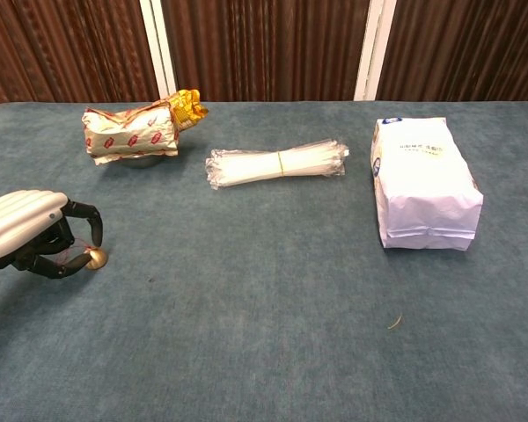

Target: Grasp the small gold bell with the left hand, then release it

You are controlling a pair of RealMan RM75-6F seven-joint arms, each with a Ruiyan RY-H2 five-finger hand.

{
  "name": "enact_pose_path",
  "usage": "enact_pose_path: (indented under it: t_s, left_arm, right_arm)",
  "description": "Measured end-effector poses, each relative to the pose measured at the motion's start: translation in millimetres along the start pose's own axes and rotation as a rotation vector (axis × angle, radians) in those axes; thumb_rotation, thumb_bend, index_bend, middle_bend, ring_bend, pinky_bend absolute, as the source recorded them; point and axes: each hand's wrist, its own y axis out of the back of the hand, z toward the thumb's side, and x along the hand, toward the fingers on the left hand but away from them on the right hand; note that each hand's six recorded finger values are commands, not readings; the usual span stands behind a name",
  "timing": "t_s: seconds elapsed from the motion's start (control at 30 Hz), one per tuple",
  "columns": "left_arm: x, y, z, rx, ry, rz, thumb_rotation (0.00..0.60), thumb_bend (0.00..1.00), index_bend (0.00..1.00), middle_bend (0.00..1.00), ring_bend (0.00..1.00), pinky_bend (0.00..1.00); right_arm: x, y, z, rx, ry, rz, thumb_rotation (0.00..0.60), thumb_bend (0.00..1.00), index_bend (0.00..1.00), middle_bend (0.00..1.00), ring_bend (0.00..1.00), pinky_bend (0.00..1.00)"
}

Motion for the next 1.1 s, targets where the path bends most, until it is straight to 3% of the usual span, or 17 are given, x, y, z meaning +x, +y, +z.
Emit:
enact_pose_path:
  t_s: [1.1]
  left_arm:
    - [2.1,0.7,-1.9,0.004,0.011,0.006,0.6,0.41,0.57,1.0,1.0,1.0]
  right_arm:
    - [0.5,1.2,-0.8,0.0,0.001,-0.004,0.6,0.21,0.0,0.0,0.0,0.0]
